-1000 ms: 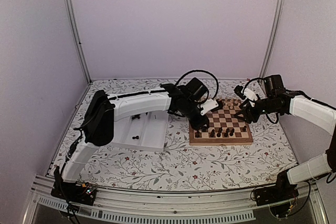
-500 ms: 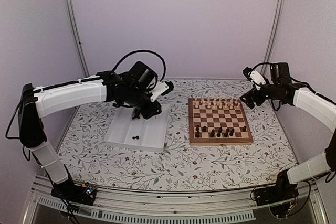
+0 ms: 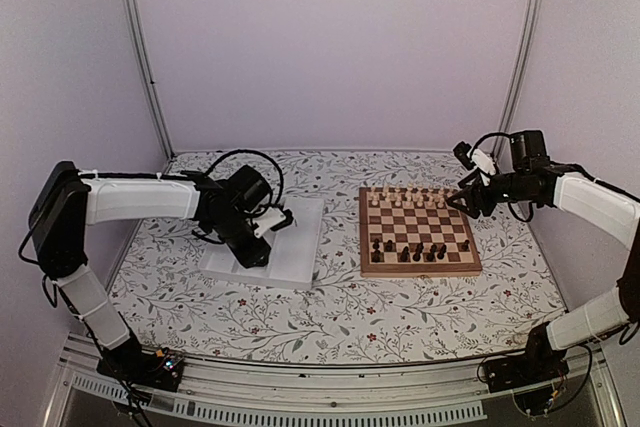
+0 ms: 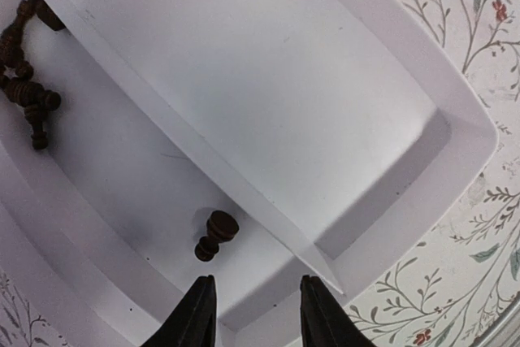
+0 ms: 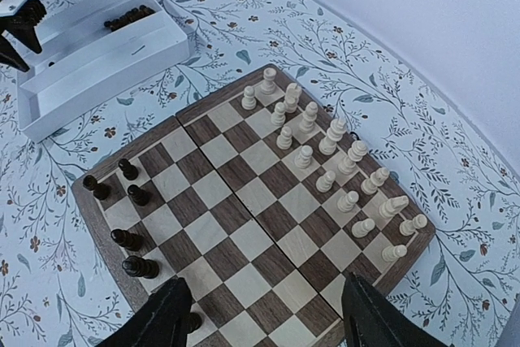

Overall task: Set up the chess pieces on the board
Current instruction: Pick up the chess piece from the storage box.

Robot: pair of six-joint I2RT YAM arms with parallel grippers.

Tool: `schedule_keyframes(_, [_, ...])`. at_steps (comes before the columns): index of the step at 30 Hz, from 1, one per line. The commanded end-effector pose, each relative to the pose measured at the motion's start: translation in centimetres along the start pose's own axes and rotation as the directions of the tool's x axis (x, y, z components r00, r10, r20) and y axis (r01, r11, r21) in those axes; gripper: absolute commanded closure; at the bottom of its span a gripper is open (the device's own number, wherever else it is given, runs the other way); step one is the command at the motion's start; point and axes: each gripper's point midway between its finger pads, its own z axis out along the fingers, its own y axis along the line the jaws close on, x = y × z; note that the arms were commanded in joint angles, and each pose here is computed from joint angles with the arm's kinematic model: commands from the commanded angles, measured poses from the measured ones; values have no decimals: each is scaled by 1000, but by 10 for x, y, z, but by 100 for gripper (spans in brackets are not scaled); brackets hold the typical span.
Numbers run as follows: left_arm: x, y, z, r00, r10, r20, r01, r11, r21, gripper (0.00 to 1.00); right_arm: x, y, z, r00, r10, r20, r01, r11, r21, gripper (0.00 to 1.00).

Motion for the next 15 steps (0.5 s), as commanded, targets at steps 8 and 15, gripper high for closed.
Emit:
schedule_keyframes(8, [7, 14, 22, 999, -32, -17, 34, 997, 71, 69, 1, 16, 0, 1000, -22, 22, 24, 997, -76, 37])
schedule_keyframes(15, [15, 11, 40, 997, -13, -72, 20, 996, 92, 72, 5, 18, 3, 1000, -18, 8, 19, 996, -92, 37])
